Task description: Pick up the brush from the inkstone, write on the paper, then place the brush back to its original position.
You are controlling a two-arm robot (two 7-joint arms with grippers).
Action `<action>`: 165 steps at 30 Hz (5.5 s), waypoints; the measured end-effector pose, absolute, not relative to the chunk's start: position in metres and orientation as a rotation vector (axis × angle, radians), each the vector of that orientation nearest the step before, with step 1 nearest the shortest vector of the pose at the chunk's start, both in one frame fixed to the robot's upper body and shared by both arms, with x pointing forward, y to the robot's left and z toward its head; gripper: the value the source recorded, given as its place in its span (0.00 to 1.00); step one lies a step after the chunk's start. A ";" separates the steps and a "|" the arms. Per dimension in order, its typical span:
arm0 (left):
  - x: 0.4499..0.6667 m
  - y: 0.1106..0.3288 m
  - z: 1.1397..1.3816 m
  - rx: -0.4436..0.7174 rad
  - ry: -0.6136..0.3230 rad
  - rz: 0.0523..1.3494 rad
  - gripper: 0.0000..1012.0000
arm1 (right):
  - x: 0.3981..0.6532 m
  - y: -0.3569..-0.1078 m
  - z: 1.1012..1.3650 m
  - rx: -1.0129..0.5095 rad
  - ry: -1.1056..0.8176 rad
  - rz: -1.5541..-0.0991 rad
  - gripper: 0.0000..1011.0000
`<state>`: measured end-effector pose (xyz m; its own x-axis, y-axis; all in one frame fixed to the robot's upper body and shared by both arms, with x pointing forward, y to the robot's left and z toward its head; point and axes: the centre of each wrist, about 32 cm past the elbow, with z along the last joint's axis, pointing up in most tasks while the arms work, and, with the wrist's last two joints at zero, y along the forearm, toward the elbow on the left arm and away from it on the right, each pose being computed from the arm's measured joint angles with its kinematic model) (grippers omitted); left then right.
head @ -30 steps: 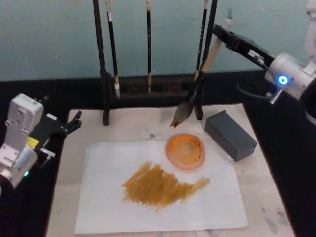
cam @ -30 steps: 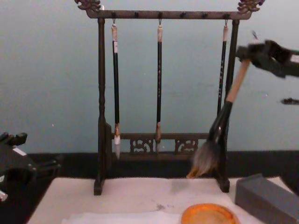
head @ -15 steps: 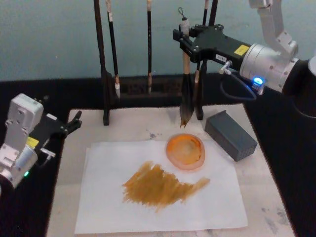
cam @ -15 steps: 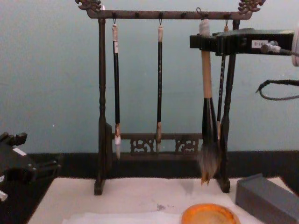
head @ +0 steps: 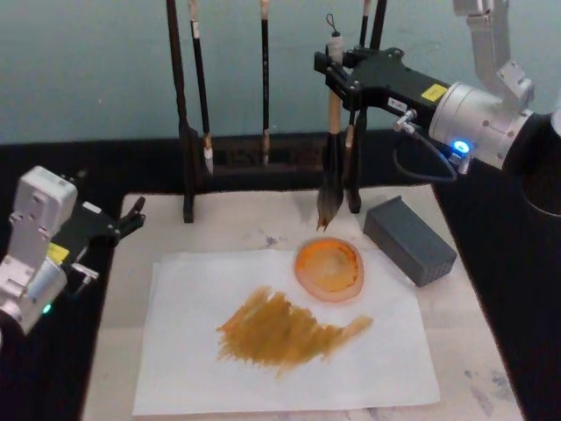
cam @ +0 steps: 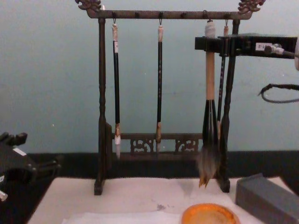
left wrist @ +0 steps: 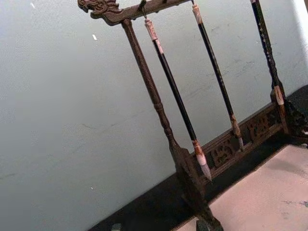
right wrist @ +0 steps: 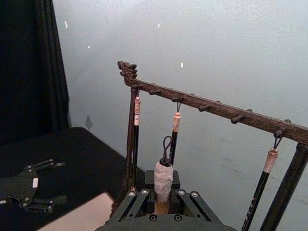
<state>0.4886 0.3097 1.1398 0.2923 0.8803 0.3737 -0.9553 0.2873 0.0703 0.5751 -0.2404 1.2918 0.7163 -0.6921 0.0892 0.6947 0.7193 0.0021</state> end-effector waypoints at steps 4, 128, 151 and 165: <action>0.489 0.310 1.140 0.304 -0.285 1.248 1.00 | 0.575 -0.240 1.292 -0.033 -0.087 -0.767 0.17; 0.489 0.310 1.140 0.304 -0.285 1.248 1.00 | 0.534 -0.205 1.216 0.001 0.111 -0.605 0.17; 0.489 0.310 1.140 0.304 -0.285 1.248 1.00 | 0.540 -0.192 1.231 0.092 0.041 -0.522 0.17; 0.489 0.310 1.140 0.304 -0.285 1.248 1.00 | 0.546 -0.168 1.244 -0.025 -0.047 -0.362 0.17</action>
